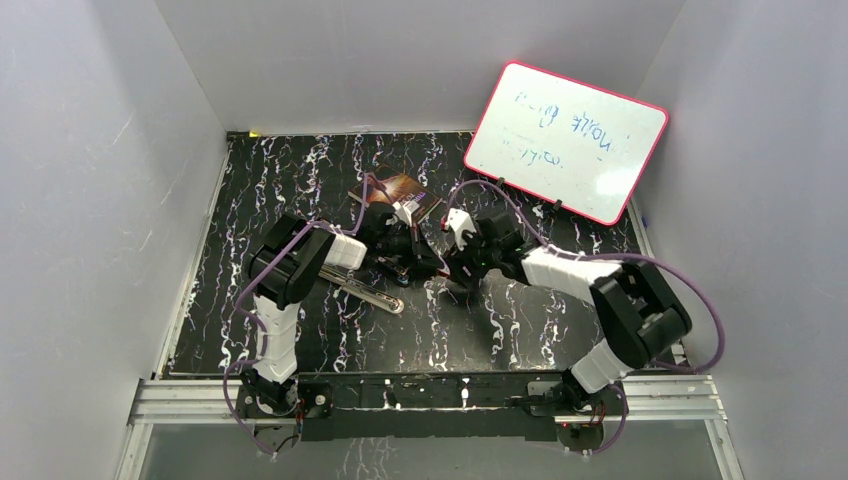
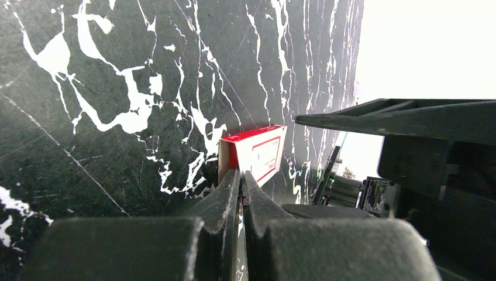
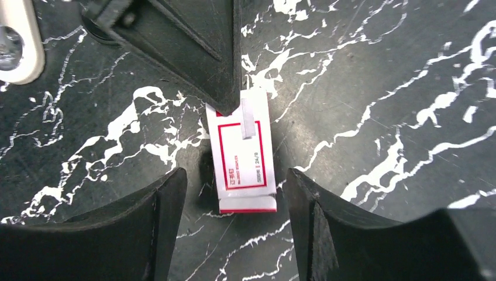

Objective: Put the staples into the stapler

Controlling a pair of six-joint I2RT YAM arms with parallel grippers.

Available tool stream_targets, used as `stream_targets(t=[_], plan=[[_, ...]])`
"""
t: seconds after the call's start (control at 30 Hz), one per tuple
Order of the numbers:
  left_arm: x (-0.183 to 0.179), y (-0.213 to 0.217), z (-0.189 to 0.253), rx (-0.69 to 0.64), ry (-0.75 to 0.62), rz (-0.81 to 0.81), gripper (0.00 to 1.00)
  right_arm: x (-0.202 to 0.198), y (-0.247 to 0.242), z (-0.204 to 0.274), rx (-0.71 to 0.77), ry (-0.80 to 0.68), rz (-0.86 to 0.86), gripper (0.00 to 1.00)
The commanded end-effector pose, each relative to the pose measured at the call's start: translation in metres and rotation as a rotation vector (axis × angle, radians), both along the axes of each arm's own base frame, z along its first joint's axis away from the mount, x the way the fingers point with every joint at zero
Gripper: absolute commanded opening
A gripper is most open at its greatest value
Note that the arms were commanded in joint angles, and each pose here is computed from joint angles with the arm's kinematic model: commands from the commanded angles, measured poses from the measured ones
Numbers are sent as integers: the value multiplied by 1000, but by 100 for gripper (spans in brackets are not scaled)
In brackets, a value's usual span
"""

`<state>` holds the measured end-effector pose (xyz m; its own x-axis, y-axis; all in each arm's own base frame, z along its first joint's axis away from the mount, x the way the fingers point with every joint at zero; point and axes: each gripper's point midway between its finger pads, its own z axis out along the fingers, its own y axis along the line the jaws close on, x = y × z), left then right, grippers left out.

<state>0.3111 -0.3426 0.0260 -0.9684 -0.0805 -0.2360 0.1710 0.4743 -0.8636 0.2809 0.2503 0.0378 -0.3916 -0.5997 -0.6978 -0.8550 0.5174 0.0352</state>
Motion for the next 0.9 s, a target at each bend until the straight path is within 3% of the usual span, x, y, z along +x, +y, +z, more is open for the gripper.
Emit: stream_targets(t=[0.0, 0.13, 0.4, 0.57, 0.87], plan=[[-2, 2, 18, -30, -30, -11, 0, 15, 3, 48, 139, -140, -106, 72], [0, 4, 20, -29, -41, 15, 0, 28, -15, 65, 226, -173, -361, 73], [3, 10, 22, -32, -60, 94, 0, 27, -46, 57, 450, 26, -928, 67], [6, 11, 25, -44, -71, 119, 0, 25, -48, 45, 533, 98, -1037, 61], [6, 10, 25, -45, -71, 119, 0, 21, -30, 18, 560, 246, -1034, 52]])
